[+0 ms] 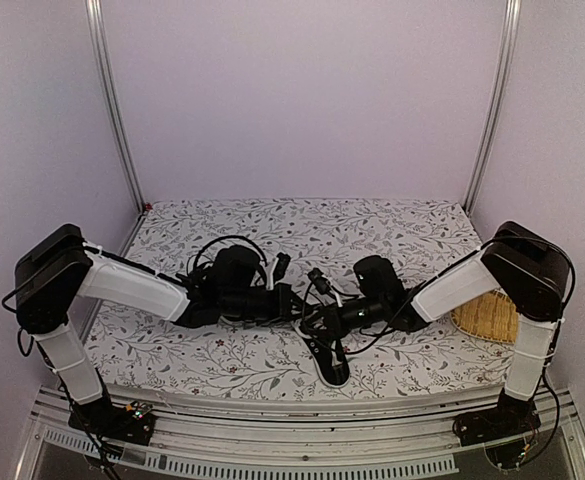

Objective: Tie the shoes
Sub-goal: Pass from the right arm to the left

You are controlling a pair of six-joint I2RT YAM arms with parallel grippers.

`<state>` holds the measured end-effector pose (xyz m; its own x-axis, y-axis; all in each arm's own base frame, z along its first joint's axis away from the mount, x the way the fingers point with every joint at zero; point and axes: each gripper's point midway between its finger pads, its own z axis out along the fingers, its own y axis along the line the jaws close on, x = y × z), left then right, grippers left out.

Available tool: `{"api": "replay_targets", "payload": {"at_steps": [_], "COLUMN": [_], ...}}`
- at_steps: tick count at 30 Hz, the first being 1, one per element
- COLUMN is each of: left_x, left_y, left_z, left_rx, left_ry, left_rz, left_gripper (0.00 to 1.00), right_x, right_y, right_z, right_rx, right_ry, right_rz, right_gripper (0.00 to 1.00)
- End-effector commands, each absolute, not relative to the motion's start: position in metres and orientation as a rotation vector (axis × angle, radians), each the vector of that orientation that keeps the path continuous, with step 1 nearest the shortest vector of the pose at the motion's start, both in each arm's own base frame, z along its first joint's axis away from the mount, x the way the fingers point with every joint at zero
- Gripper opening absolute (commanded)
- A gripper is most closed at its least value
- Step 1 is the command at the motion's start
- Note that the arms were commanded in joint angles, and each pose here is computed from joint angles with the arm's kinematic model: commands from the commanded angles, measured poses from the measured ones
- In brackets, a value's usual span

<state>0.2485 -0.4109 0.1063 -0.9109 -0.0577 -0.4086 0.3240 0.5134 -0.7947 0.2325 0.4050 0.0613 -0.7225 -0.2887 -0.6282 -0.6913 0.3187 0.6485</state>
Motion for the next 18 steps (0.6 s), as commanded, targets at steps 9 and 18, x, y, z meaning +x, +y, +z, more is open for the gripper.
{"api": "replay_targets", "payload": {"at_steps": [9, 18], "left_x": [0.242, 0.24], "left_y": [-0.382, -0.391], "left_z": [0.076, 0.074], "left_rx": [0.137, 0.14], "left_ry": [2.477, 2.456], "left_rz": [-1.179, -1.262], "left_gripper": [0.29, 0.29], "right_x": [0.229, 0.229], "right_y": [0.393, 0.394], "right_z": [0.049, 0.051], "right_rx": [-0.855, -0.85], "right_ry": [2.241, 2.235], "right_rz": [1.33, 1.338], "right_gripper": [0.02, 0.02]}}
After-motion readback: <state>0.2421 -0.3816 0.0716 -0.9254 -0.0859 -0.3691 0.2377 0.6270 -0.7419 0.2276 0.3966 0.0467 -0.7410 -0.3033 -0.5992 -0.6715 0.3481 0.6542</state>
